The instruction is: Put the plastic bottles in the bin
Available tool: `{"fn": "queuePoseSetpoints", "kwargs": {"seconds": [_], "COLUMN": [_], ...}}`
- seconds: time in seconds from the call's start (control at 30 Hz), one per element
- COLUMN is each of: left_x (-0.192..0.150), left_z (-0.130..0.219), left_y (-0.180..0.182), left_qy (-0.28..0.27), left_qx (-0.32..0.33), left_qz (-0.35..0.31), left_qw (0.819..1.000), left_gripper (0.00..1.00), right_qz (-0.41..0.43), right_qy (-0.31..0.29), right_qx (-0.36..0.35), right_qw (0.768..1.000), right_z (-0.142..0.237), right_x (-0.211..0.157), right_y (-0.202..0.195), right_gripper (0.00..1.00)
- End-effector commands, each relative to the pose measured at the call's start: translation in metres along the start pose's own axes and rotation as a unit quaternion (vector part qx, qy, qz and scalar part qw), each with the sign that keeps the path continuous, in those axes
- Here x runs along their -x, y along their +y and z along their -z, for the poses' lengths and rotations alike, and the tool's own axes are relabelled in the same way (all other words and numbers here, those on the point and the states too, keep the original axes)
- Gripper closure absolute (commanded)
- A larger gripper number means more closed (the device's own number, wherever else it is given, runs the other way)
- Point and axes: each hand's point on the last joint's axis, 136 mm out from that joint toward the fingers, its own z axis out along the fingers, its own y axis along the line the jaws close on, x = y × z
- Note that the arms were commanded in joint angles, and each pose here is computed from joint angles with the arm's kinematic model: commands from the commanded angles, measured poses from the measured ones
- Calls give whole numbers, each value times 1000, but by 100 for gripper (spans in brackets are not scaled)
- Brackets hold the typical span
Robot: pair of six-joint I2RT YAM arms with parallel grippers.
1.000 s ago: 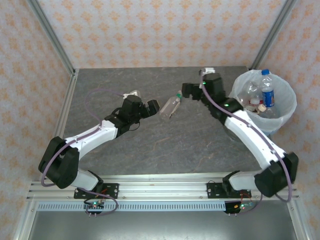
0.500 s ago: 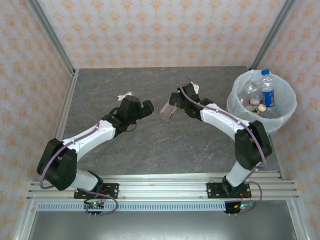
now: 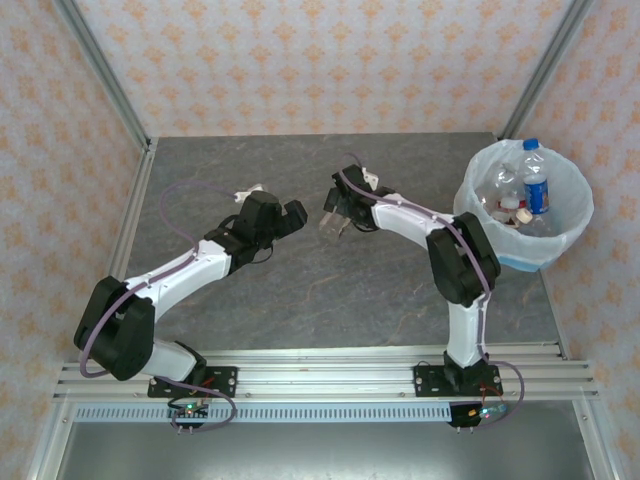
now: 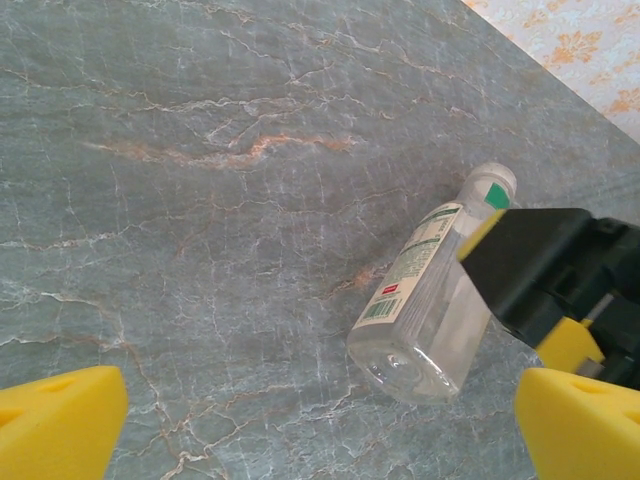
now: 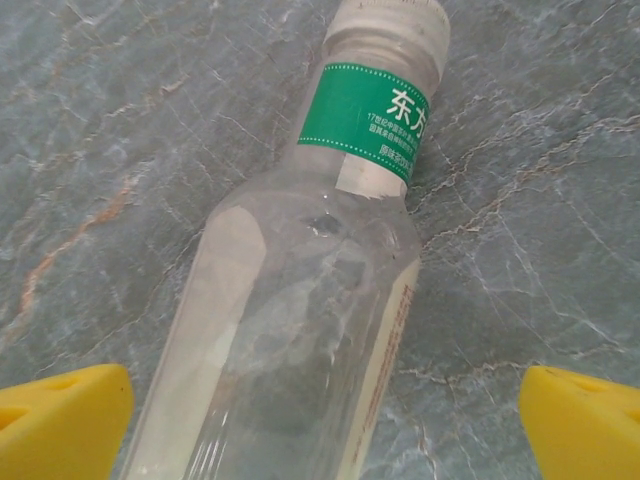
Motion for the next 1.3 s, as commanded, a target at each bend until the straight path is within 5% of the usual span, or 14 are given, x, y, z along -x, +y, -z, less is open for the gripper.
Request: {"fn": "queuePoseSetpoints", "kwargs": {"seconds": [0.0, 0.2, 0.47, 0.83, 1.27], "left_x": [-1, -2, -2, -3, -2], "left_z": [-4, -5, -7, -11, -14], "left_y": [12, 13, 14, 11, 6], "left_qy": [0, 3, 3, 7, 9], "left_qx": [24, 26, 30, 25, 21], "left_qz": [2, 2, 0, 5, 11], "left_qw": [1000, 1000, 1000, 1000, 1000], "left_gripper": [0, 0, 0, 0, 0], "right_qz": [3, 16, 38, 60, 122], "right_qy": [-4, 31, 19, -75, -195], "right_qx": [-36, -25, -30, 9, 87], "right_qw": [999, 999, 999, 995, 969], "right_z": [-10, -35, -34, 26, 118], "right_x": [0, -16, -16, 13, 47], "right_y": [-6, 2, -5, -13, -9], "right_gripper": [1, 2, 29, 45, 51]}}
